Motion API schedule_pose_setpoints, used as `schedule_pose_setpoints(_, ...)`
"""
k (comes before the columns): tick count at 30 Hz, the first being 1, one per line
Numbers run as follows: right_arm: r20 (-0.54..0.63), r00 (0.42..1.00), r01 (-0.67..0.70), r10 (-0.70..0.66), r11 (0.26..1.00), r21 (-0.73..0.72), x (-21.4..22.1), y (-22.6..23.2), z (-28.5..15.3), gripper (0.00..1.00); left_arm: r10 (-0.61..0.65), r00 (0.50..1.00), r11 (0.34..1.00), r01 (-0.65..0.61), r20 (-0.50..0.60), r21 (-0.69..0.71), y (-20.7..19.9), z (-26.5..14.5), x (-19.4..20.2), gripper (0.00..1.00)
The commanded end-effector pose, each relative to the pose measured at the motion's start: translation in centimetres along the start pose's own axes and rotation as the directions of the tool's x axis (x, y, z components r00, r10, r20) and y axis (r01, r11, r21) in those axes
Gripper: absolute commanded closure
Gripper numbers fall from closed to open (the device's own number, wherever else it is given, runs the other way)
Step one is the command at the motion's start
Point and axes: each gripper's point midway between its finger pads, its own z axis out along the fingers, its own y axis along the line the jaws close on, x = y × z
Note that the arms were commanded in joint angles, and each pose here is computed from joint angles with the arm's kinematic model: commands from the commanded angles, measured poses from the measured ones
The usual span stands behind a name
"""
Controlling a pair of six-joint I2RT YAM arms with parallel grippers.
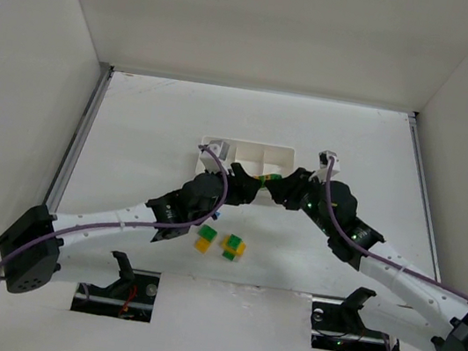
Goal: Sort the legos into containers by color
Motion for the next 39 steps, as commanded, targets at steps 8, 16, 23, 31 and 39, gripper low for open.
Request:
schedule_pose_setpoints(8,0.061,0.996,-0.057,0.063,0.994,-0.093,-1.8,1.3,0.1,0.76,-0.052,0.998,0.997,0.049,0.042,0.065,-2.7,1.2,-1.7,0.74)
schedule_pose_setpoints(16,0.084,0.992,-0.087,0.096,0.990,-0.108,-2.7,0.5,-0.1,0.76,-0.058,0.997,0.997,0.055,0.053,0.058,-2.1,0.9,-1.9,0.83)
schedule_pose_setpoints(23,0.065,0.984,-0.149,0.165,0.969,-0.199,-3.7,1.0,-0.6,0.77,-0.085,0.994,0.995,0.081,0.072,0.062,-1.3,0.7,-2.3,0.85)
schedule_pose_setpoints(31,0.081,0.979,-0.168,0.190,0.960,-0.224,-4.9,0.9,-1.2,0.77,-0.079,0.994,0.996,0.075,0.082,0.051,-0.9,0.7,-2.7,0.85)
schedule_pose_setpoints(39,0.135,0.983,-0.113,0.125,0.989,-0.093,-5.1,-1.7,-1.1,0.77,0.012,0.995,0.999,-0.008,0.104,-0.044,1.0,2.0,-4.0,0.85)
